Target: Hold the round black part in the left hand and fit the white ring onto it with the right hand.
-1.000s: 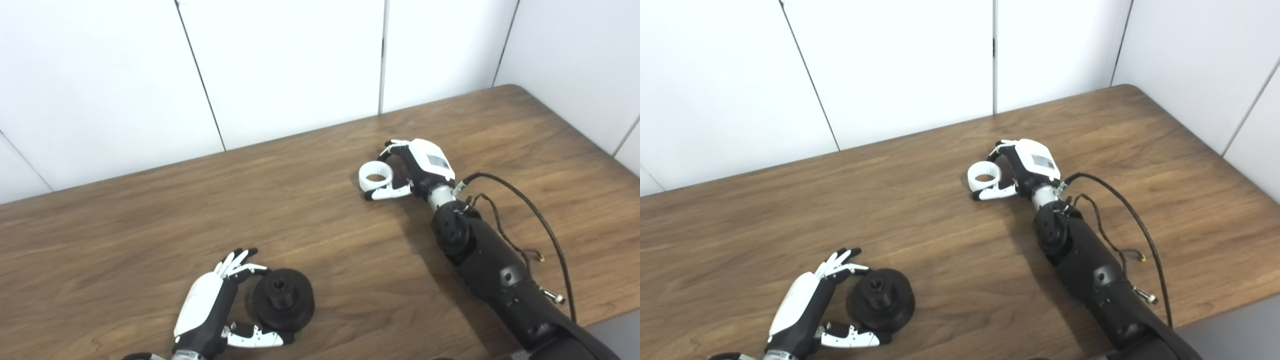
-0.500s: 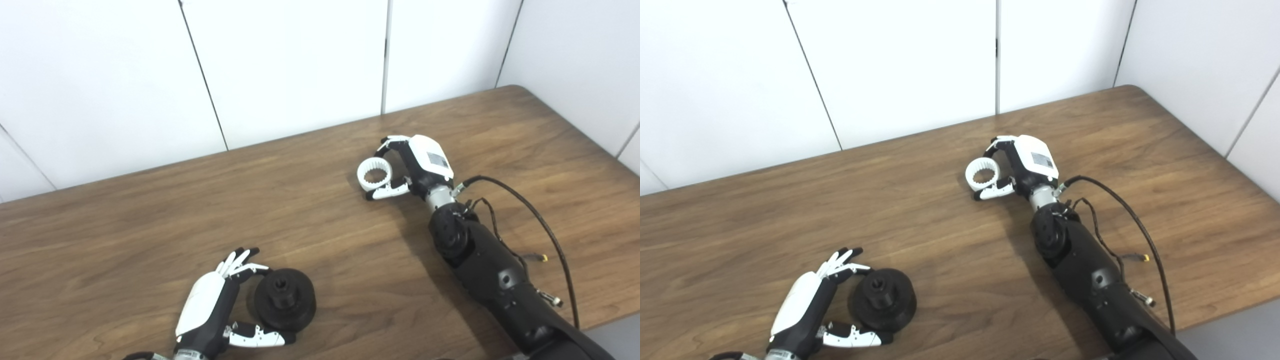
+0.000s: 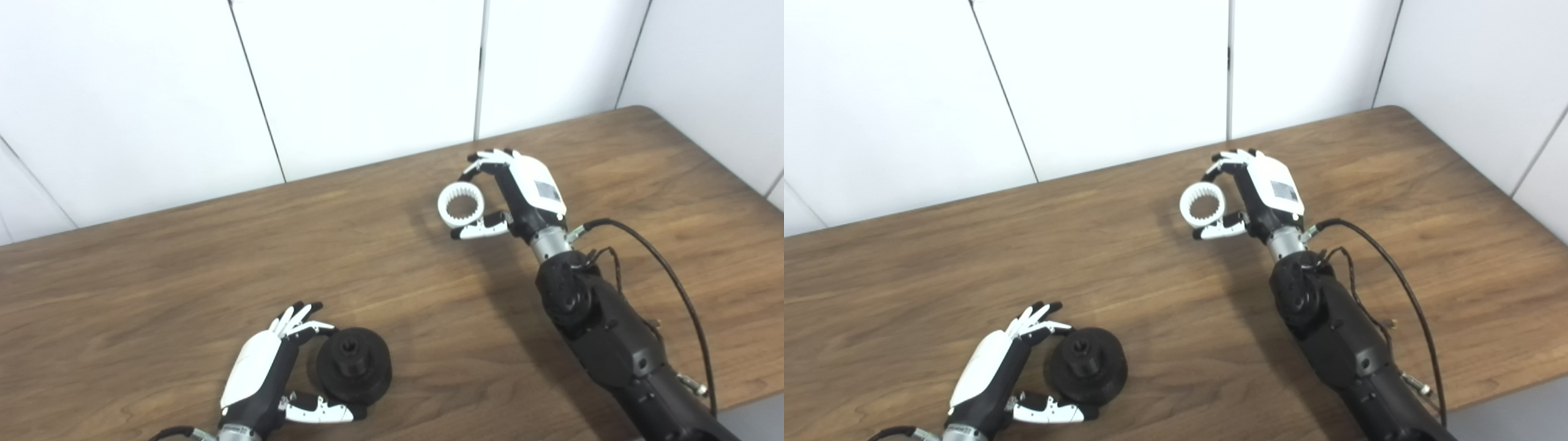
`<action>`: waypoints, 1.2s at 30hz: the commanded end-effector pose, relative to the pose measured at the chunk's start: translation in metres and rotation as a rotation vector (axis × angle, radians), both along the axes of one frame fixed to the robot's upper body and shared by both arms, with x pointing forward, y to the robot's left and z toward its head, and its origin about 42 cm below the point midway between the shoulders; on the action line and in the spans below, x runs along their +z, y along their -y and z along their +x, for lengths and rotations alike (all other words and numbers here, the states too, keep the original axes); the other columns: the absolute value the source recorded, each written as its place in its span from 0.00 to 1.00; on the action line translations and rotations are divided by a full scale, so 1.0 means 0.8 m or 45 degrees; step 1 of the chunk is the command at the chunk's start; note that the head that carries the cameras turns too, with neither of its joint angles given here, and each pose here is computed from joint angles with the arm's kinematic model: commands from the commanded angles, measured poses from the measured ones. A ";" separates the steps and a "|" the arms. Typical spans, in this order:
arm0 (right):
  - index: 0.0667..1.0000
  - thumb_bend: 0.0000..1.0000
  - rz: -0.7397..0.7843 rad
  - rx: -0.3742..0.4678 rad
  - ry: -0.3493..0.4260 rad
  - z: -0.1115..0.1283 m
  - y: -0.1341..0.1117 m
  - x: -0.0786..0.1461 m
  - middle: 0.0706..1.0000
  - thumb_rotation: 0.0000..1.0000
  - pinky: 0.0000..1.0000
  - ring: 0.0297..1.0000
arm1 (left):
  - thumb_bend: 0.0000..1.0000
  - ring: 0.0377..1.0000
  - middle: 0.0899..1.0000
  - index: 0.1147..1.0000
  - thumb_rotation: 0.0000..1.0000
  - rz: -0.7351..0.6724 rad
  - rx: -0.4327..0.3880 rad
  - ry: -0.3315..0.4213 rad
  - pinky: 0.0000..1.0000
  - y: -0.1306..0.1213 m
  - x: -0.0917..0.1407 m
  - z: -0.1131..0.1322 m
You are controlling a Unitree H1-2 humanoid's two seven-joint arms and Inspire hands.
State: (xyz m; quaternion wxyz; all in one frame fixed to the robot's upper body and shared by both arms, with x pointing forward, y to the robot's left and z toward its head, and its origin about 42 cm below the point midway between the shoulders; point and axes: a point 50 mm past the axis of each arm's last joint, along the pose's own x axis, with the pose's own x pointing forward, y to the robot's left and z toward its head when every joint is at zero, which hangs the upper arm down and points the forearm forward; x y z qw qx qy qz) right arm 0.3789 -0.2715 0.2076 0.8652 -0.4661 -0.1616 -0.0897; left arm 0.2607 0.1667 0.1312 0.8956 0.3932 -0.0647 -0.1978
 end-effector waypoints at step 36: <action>0.45 0.52 0.209 0.502 0.118 -0.122 -0.067 0.046 0.78 0.14 0.77 0.87 | 0.99 1.00 0.95 0.57 0.28 0.057 -0.002 0.043 1.00 0.037 0.007 0.015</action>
